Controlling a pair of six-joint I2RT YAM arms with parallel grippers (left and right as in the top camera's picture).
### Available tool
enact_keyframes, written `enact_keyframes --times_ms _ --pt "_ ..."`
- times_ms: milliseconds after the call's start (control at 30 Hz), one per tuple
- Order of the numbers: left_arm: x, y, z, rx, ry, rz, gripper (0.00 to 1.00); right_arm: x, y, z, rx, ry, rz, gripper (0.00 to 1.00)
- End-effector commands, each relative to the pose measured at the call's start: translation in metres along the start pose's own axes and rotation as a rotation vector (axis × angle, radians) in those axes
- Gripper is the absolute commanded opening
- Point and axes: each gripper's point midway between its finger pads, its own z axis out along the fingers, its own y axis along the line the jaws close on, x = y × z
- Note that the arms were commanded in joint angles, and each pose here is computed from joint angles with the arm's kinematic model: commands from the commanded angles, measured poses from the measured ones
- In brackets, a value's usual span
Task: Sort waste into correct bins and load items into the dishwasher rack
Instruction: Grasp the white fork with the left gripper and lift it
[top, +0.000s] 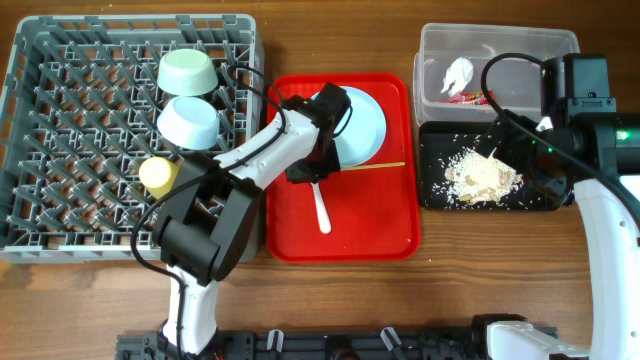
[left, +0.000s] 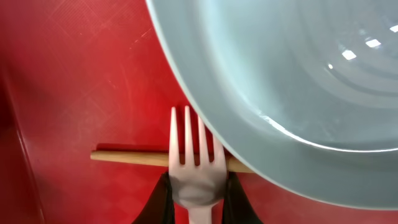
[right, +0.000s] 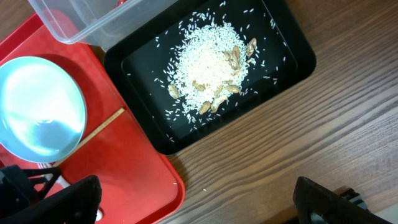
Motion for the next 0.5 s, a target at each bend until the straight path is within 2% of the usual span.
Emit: enact_keyframes --times_ms 0,267,467 --pt "0.01 -0.001 0.011 -0.007 0.043 0.007 0.09 -0.001 -0.003 -0.005 -0.001 -0.021 0.001 1.0" --pt "0.0 -0.002 -0.041 0.034 -0.071 0.043 0.1 -0.001 -0.003 -0.005 -0.001 -0.021 0.001 1.0" --pt "0.001 -0.002 -0.039 0.034 -0.067 0.044 0.11 -0.001 -0.003 -0.005 0.001 -0.019 0.001 1.0"
